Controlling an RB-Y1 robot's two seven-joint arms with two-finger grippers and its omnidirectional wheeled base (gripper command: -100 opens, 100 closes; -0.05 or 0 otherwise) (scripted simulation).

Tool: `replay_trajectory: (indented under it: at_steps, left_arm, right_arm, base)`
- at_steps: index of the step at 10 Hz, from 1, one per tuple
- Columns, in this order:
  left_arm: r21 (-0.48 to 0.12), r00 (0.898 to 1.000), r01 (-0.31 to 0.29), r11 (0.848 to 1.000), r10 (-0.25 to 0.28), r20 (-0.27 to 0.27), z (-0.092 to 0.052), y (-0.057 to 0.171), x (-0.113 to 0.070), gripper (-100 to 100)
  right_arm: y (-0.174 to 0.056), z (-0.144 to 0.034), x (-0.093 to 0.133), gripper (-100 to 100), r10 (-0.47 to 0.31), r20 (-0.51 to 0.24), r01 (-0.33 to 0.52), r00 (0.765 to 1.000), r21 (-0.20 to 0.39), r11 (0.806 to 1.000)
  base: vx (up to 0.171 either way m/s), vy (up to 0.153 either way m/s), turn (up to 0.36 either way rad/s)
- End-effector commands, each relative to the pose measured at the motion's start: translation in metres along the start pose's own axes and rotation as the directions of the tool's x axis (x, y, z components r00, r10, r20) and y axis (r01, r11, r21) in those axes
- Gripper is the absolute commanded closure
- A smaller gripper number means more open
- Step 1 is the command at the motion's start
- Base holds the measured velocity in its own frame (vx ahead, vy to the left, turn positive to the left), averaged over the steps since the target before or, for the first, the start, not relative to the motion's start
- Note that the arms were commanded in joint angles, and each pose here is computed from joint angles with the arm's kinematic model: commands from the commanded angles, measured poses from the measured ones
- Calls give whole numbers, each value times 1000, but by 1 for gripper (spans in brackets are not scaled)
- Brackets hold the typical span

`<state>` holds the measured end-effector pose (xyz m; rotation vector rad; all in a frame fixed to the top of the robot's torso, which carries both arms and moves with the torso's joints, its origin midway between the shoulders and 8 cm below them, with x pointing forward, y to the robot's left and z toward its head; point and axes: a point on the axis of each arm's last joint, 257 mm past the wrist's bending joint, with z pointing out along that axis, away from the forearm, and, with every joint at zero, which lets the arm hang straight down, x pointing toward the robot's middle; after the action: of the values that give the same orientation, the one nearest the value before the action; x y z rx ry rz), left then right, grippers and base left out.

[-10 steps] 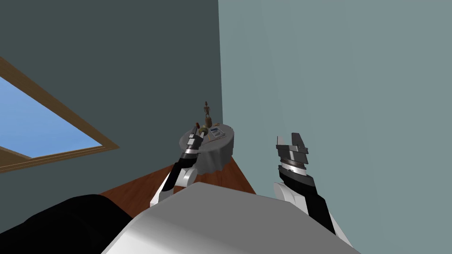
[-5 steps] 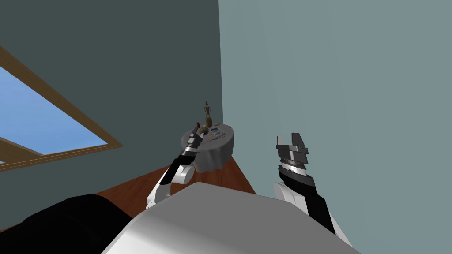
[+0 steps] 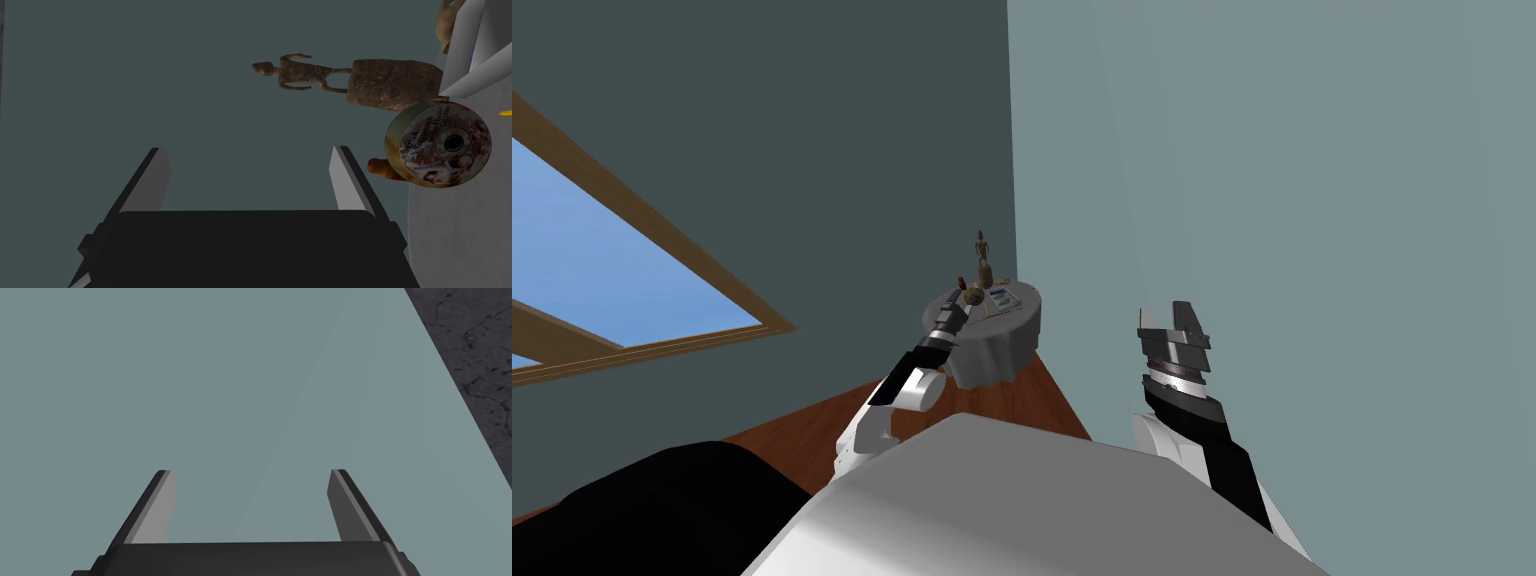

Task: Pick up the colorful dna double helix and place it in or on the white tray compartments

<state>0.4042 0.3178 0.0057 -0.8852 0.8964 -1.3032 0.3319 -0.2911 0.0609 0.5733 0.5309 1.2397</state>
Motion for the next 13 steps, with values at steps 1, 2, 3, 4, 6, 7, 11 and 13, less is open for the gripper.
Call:
replay_trajectory:
  at_steps: [1, 2, 3, 4, 6, 7, 11, 13]
  left_arm:
    - [-44, 1000, 3, 999, -3, 1, 1, 10, -5, -100]
    - [-62, 1000, 7, 998, -7, 4, 5, 12, -15, -100]
    - [-92, 1000, 7, 996, -7, 5, 4, 20, -15, -100]
    - [-102, 1000, 7, 995, -7, 5, 4, 23, -15, -100]
    - [-160, 1000, 13, 987, -11, 11, 6, 35, -26, -100]
    - [-186, 1000, 19, 982, -16, 18, 9, 40, -37, -100]
    - [-279, 999, 28, 960, -21, 31, 8, 61, -50, -100]
    - [-328, 999, 39, 944, -26, 44, 8, 70, -63, -100]
  right_arm:
    - [0, 0, 0, 0, 0, 0, 0, 1000, 0, 1000]
    - [0, 0, 0, 0, 0, 0, 0, 1000, 0, 1000]
    - [0, 0, 0, 0, 0, 0, 0, 1000, 0, 1000]
    - [0, 0, 0, 0, 0, 0, 0, 1000, 0, 1000]
    - [0, 0, 0, 0, 0, 0, 0, 1000, 0, 1000]
    - [0, 0, 0, 0, 0, 0, 0, 1000, 0, 1000]
    - [0, 0, 0, 0, 0, 0, 0, 1000, 0, 1000]
    - [0, 0, 0, 0, 0, 0, 0, 1000, 0, 1000]
  base:
    - [-22, -21, 4]
    - [-22, -25, -1]
    - [-18, -23, 1]
    - [-8, -10, 1]
    - [-15, -18, -5]
    - [-16, -25, -14]
    - [-12, -22, -8]
    - [-6, -18, -23]
